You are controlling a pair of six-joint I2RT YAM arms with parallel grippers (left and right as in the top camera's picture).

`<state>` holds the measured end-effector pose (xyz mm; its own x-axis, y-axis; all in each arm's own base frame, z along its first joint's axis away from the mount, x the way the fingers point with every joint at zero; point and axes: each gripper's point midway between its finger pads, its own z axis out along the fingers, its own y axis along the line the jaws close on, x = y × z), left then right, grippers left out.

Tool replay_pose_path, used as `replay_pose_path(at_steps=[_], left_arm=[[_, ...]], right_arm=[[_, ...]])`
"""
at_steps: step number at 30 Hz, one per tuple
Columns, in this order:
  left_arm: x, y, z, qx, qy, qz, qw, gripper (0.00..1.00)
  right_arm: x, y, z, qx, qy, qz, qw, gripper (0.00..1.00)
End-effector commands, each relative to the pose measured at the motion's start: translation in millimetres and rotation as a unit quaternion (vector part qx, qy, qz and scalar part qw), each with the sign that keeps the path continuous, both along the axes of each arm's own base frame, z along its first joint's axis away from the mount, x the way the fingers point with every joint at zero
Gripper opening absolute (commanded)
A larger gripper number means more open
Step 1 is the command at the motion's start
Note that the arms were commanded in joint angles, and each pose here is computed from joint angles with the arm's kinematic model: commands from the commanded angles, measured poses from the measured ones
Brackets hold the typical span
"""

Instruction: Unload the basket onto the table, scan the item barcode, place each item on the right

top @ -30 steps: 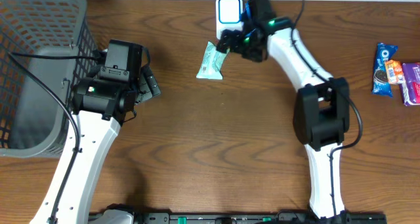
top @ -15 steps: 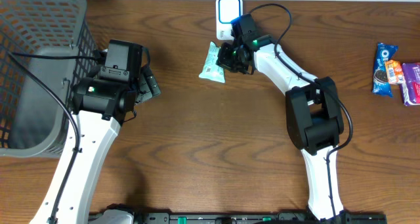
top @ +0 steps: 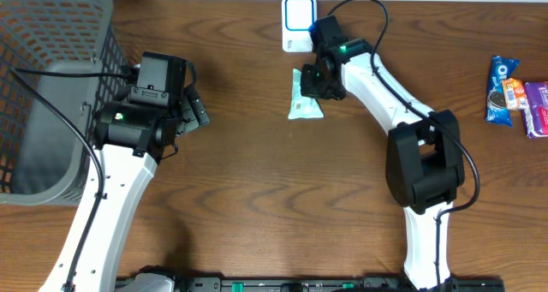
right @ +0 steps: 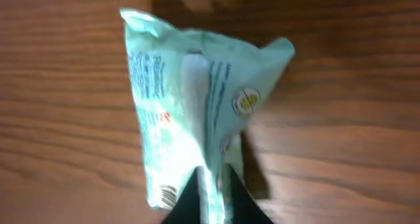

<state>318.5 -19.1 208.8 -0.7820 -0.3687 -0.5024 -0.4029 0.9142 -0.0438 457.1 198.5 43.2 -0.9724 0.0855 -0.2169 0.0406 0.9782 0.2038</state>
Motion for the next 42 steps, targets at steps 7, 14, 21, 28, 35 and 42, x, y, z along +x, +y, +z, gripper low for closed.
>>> replay_pose_path(at_steps=[7,14,21,28,35,42], left_arm=[[-0.2,0.3,-0.5,-0.004,0.001,0.004,1.0,0.98],[-0.2,0.3,-0.5,-0.004,0.001,0.004,1.0,0.98],[-0.2,0.2,-0.6,-0.004,0.002,0.004,1.0,0.98],[-0.2,0.3,-0.5,-0.004,0.001,0.004,1.0,0.98],[-0.2,0.3,-0.5,-0.004,0.001,0.004,1.0,0.98],[-0.2,0.3,-0.5,-0.004,0.001,0.004,1.0,0.98]], right_arm=[[-10.7,-18.8,-37.8,-0.016,0.016,0.01,1.0,0.66],[3.9,-21.1,-41.0,0.01,-0.002,0.015,1.0,0.02],[12.6,-31.6,-28.7,-0.038,-0.03,0.058,0.997,0.01],[18.7,-96.8,48.1,-0.291,-0.092,0.009,0.952,0.01],[-0.1,-113.7,47.3,-0.483,-0.083,0.065,0.869,0.01],[-11.9,-105.8,13.0,-0.438,-0.045,0.057,0.896,0.11]])
